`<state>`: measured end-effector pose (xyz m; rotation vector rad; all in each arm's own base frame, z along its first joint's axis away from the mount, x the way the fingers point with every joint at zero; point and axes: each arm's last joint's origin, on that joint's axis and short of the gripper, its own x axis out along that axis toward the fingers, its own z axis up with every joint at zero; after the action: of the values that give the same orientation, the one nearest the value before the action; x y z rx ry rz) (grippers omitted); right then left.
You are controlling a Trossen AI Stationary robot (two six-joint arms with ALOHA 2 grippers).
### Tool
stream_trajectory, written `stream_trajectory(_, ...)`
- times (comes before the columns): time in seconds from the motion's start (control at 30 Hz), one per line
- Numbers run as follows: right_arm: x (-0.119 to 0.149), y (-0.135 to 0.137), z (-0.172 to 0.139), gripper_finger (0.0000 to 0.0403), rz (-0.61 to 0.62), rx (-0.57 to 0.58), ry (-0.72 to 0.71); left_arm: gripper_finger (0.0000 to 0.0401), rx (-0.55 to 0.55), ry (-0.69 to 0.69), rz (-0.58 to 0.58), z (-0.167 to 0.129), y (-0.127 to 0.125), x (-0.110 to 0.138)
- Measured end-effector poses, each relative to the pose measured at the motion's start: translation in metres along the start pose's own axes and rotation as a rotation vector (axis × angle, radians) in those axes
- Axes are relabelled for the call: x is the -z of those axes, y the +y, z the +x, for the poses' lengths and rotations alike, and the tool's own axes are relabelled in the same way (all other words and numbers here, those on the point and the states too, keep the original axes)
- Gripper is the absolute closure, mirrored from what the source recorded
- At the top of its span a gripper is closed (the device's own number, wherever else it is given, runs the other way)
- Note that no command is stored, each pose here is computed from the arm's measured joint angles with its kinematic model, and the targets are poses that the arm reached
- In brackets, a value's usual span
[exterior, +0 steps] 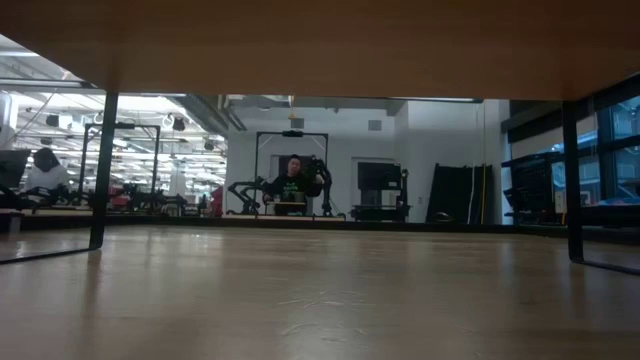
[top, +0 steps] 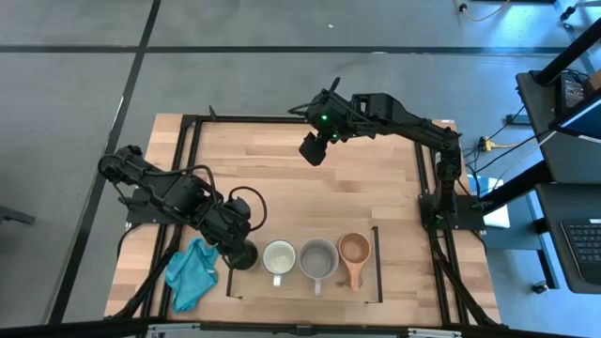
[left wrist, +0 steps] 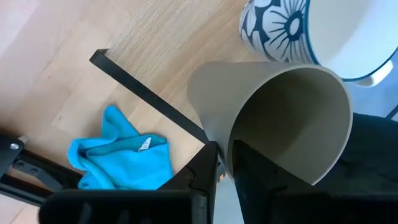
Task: Stack small to large cups/mugs on shelf
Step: Put the gray cup on the shelf, then return to Home Position
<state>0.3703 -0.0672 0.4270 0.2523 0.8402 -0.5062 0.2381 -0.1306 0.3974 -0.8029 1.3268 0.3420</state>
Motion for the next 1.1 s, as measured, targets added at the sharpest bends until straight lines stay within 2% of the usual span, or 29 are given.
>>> stream_trajectory(0.77, 0.0, 0.0, 0.0, 0.0175, -0.003, -0.001, -0.001, 0.0357, 0.05, -0.019, -0.025, -0.001, -0.005, 0.001)
stream_trajectory(0.93, 0.0, 0.0, 0.0, 0.0175, -0.006, -0.001, -0.001, 0.0357, 0.067, -0.053, -0.029, -0.009, 0.0, 0.003)
stream_trajectory(1.1, 0.0, 0.0, 0.0, 0.0175, -0.017, -0.002, -0.002, 0.0357, 0.122, -0.148, -0.05, -0.032, 0.01, 0.005)
